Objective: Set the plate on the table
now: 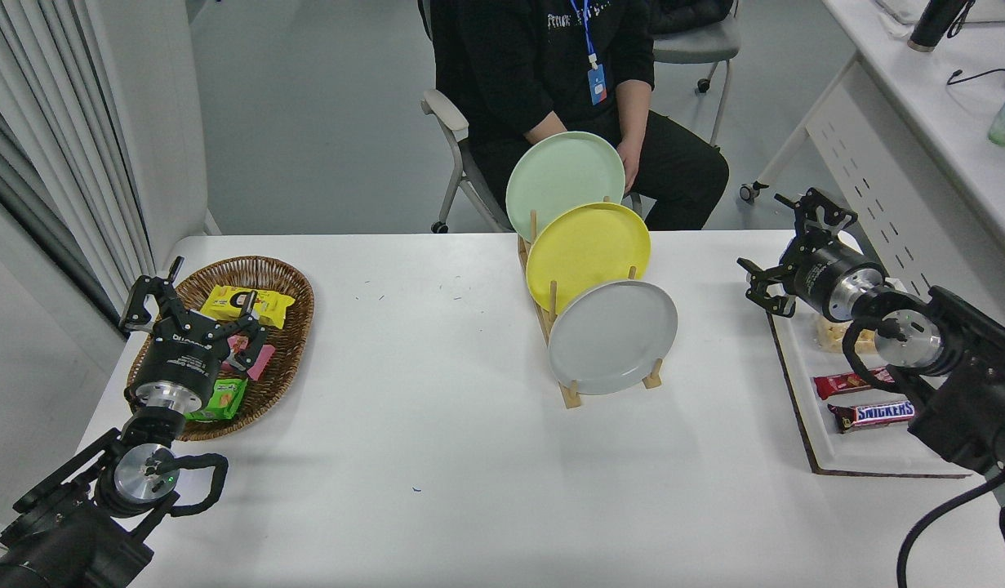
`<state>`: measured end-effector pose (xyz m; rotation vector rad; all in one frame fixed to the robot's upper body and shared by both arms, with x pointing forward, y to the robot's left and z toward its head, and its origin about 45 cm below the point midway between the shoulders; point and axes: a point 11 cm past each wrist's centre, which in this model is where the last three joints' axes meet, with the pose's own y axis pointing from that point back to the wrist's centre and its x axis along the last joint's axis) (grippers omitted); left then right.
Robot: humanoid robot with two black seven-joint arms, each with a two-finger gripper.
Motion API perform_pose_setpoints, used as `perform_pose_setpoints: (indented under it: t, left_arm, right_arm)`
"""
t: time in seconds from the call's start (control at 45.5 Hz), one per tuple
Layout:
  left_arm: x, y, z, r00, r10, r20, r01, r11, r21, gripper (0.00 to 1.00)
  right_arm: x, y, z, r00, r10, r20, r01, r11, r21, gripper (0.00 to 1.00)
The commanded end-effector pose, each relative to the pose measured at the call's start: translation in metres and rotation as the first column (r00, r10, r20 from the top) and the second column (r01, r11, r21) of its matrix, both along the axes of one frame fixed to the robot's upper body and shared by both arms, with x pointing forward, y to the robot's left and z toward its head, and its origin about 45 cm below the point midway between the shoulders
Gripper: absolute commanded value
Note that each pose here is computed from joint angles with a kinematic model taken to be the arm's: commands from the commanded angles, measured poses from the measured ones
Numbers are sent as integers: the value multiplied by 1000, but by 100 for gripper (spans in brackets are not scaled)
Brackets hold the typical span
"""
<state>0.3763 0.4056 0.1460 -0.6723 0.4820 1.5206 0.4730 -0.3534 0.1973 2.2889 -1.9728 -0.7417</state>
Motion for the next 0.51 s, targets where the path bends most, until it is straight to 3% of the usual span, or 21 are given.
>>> perform_pose_setpoints:
  t: [0.0, 0.484]
  left_arm:
    - [0, 0, 0, 1000, 0, 0, 0, 1000, 0, 98]
    - [0, 0, 0, 1000, 0, 0, 0, 1000, 0, 98]
  right_arm:
    - [-15, 14, 0, 993, 108, -42, -109, 994, -24, 99]
    - [-74, 64, -8, 939, 314, -139, -300, 947, 111, 99]
